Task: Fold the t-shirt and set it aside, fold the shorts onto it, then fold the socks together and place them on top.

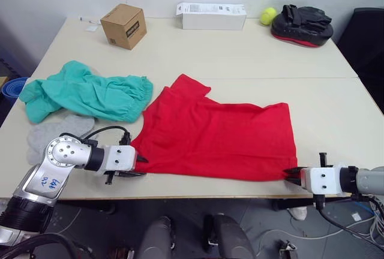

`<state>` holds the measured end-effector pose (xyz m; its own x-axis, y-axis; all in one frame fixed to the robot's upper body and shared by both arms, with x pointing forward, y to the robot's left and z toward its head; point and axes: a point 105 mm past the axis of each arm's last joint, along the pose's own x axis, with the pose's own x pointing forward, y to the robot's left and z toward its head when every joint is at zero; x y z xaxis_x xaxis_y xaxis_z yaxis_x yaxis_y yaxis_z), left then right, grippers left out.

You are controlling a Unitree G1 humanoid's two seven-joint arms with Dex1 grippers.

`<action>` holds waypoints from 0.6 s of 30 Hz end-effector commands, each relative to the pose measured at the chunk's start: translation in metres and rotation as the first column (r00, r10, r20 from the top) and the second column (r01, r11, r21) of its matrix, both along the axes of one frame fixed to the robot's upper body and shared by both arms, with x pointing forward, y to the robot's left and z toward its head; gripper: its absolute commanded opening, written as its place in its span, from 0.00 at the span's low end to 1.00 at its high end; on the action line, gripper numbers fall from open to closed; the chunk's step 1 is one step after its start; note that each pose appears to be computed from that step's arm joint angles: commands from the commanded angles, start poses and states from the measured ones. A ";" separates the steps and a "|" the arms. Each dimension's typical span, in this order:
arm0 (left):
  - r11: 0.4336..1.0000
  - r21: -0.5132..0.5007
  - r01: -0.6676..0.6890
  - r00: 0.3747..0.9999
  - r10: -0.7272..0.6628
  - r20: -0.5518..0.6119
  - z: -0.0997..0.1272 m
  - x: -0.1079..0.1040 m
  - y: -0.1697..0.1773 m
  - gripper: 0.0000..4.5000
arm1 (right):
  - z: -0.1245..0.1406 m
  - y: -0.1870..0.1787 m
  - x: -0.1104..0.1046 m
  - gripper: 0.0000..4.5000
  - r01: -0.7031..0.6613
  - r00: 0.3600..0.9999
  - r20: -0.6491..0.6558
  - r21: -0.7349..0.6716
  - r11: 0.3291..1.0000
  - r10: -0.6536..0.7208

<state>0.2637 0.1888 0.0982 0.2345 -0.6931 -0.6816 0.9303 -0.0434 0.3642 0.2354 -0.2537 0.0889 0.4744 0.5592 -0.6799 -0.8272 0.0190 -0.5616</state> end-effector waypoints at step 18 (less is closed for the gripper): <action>0.979 -0.087 -0.185 0.944 0.153 -0.291 -0.011 -0.050 0.014 0.06 | -0.002 -0.007 -0.016 0.05 -0.122 0.989 -0.083 0.007 0.993 0.122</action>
<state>0.2139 0.2015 0.0857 0.1404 -0.7224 -0.6771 0.9901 0.1030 0.0953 0.2239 -0.2598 0.0879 0.3753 0.6094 -0.6985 -0.8377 -0.0996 -0.5369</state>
